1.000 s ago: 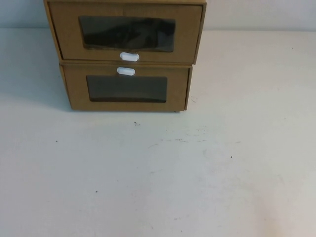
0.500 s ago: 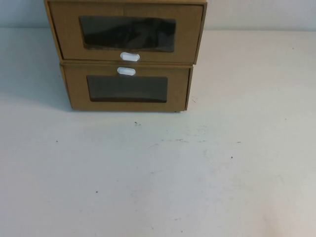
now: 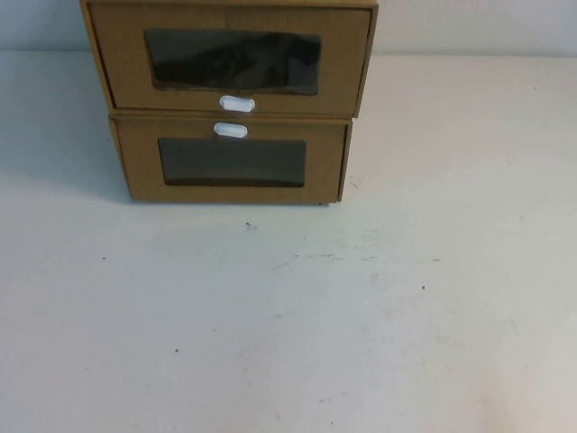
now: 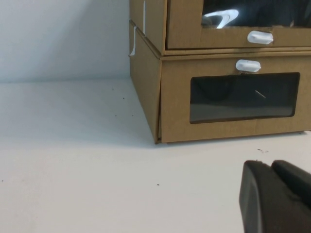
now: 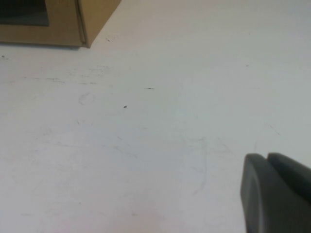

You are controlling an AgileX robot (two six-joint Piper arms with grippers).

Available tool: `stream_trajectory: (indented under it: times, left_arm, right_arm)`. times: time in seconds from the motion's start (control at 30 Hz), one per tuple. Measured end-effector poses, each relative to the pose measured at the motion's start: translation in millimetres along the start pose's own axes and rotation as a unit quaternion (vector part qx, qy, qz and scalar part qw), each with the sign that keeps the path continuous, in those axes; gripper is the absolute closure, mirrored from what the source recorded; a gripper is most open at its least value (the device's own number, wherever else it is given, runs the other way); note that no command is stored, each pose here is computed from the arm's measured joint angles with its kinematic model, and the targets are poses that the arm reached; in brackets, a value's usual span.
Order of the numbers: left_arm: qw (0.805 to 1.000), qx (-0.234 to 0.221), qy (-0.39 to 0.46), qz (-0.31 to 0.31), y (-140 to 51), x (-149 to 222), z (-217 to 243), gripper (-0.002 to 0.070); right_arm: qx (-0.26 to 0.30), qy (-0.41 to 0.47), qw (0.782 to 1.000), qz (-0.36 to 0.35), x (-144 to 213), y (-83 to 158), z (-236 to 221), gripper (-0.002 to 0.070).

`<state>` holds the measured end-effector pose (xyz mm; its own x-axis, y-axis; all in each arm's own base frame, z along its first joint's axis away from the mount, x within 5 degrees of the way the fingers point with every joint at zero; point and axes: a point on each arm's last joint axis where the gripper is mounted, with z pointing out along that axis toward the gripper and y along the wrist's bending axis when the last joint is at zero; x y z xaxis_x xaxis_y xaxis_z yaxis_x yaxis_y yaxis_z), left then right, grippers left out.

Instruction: Close the shoe box

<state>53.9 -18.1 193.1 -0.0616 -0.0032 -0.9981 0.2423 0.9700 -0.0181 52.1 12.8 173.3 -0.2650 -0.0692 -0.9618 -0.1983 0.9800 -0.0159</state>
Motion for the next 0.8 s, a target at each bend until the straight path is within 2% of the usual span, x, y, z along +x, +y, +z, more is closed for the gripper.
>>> stream_trajectory:
  times: [0.13,0.27,0.43,0.67,0.8]
  left_arm:
    - [1.0,-0.003,-0.003,0.006,0.5,-1,0,0.0677]
    - [0.999,-0.025,-0.01,0.034,4.6,-2,0,0.0677]
    - [0.998,-0.051,0.001,0.026,9.3,0,0,0.0677]
    - [0.992,-0.049,0.112,0.03,9.5,20,-3,0.0677]
    - [0.991,-0.049,0.124,0.03,9.5,22,-3,0.0677]
  right_arm:
    - [0.0,0.0,1.0,0.0,0,0,0,0.0688]
    - [0.0,0.0,1.0,0.0,0,0,0,0.0688]
    - [0.0,0.0,1.0,0.0,0,0,0,0.0688]
    - [0.0,0.001,1.0,0.0,0,0,0,0.0688]
    - [0.0,0.0,1.0,-0.001,0,0,0,0.0688]
